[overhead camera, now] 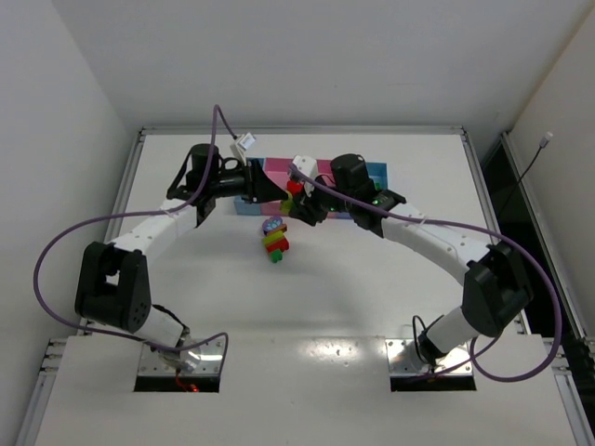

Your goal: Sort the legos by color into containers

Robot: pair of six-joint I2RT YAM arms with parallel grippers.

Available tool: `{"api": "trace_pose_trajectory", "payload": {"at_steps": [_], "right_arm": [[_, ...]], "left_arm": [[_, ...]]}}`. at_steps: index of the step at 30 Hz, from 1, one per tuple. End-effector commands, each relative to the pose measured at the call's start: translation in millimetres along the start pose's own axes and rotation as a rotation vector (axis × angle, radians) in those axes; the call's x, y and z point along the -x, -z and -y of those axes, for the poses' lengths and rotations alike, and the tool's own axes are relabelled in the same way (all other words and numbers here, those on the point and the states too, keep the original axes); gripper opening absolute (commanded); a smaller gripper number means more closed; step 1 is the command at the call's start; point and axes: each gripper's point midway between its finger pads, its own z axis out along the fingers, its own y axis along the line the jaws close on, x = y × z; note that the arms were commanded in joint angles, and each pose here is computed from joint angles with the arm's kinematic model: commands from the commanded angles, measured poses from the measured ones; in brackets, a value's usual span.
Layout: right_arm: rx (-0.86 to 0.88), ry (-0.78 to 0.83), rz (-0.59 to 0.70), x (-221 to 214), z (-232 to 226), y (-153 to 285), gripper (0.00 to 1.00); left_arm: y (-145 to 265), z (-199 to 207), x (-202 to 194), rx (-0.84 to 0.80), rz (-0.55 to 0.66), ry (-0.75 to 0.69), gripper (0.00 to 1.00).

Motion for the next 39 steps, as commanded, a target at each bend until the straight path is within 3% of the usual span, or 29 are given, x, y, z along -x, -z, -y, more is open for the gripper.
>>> {"api": "trace_pose_trajectory", "payload": {"at_steps": [1, 2, 6, 7, 28, 31, 36, 39], "right_arm": [[-0.028, 0.043, 0.095, 35, 9, -1, 0.0], [-0.028, 0.043, 0.095, 35, 9, -1, 0.0], [-0.028, 0.052, 0.095, 35, 9, -1, 0.0], [-0.036, 0.048, 0.084, 31, 10, -1, 0.0], [-0.196, 0.058, 0.05, 3, 18, 58, 0.0], [-0.269, 0.05, 0.012, -11, 32, 65, 0.0], [-0.356, 0.01, -0.048, -34, 54, 79, 0.0], [-0.406, -0.01, -0.08, -42, 67, 89, 0.0]], "left_arm": [[-1, 27, 7, -0.107, -0.008, -0.056, 0.33], [-1, 28, 7, -0.107, -0.009, -0.047, 0.25], [-3, 30, 1, -0.118, -0.025, -0.042, 0.09], [-3, 30, 1, -0.118, -0.025, -0.042, 0.0], [58, -24, 30, 0.138, 0.128, -0.051, 0.0], [60, -50, 30, 0.262, 0.101, -0.084, 0.0], [75, -98, 64, 0.601, 0.14, -0.151, 0.0], [79, -121, 79, 0.723, 0.153, -0.2, 0.0]]}}
